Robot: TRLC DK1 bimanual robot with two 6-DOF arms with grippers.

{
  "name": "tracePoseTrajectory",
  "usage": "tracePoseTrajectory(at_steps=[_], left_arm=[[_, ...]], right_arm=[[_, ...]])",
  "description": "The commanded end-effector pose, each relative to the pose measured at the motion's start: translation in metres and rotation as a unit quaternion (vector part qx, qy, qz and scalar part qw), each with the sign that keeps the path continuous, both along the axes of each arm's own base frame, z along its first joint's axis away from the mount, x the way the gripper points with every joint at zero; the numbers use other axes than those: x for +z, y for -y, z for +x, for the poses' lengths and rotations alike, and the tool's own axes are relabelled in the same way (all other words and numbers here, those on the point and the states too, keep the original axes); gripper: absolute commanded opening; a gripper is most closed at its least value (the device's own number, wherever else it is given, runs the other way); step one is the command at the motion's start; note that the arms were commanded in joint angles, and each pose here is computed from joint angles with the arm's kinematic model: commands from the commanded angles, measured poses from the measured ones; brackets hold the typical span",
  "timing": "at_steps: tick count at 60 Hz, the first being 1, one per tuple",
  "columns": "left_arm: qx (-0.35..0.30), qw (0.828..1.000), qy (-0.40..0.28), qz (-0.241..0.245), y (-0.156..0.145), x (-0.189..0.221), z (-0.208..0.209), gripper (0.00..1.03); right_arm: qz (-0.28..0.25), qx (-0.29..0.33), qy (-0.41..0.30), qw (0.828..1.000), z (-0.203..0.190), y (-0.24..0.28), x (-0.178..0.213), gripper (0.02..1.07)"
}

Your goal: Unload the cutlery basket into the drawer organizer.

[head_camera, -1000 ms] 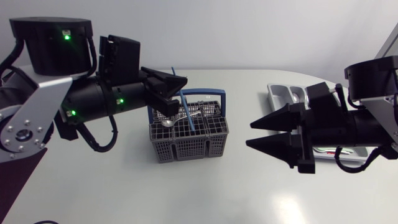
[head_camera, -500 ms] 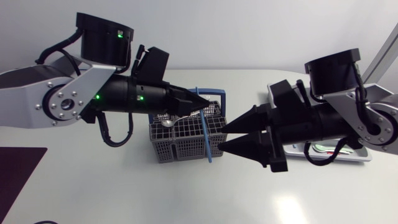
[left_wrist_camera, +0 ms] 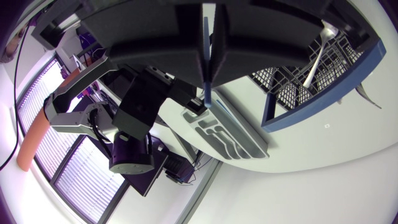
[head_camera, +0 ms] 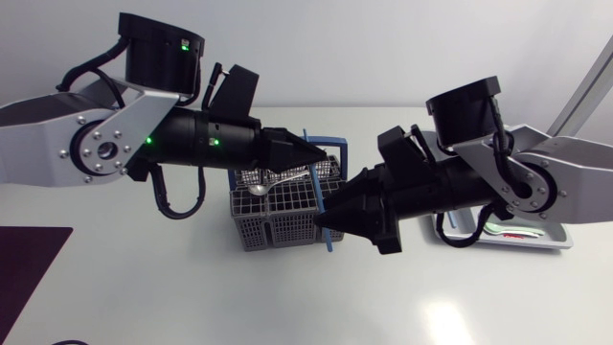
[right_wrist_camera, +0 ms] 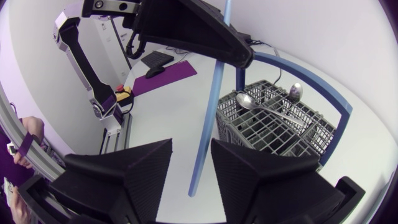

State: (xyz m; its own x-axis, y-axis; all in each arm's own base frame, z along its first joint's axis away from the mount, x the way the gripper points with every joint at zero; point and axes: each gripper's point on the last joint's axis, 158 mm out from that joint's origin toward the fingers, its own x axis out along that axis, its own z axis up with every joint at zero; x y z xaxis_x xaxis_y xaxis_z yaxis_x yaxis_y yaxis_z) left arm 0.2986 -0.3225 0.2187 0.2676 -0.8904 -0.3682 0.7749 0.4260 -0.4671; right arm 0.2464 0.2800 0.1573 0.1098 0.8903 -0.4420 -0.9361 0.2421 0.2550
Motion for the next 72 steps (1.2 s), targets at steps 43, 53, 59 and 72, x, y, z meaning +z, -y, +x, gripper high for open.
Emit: tracePoseTrajectory(at_steps=[43, 53, 59, 72], left_arm=[[0.019, 1.000, -0.015, -0.019, -0.003, 0.011, 0.015, 0.43], [0.039, 0.999, 0.002, -0.037, -0.014, 0.034, 0.027, 0.83], [0.058, 0.997, 0.016, -0.049, -0.026, 0.051, 0.038, 0.88], [0.108, 0.992, 0.047, -0.053, -0.067, 0.074, 0.057, 0.89]], right_arm=[[-0.007, -0.016, -0.010, 1.000, -0.001, -0.003, -0.005, 0.08], [-0.012, -0.026, -0.013, 1.000, -0.008, 0.006, -0.008, 0.08], [-0.020, -0.042, -0.013, 0.999, -0.007, 0.021, -0.010, 0.08], [-0.029, -0.110, -0.014, 0.993, 0.009, 0.084, -0.009, 0.08]])
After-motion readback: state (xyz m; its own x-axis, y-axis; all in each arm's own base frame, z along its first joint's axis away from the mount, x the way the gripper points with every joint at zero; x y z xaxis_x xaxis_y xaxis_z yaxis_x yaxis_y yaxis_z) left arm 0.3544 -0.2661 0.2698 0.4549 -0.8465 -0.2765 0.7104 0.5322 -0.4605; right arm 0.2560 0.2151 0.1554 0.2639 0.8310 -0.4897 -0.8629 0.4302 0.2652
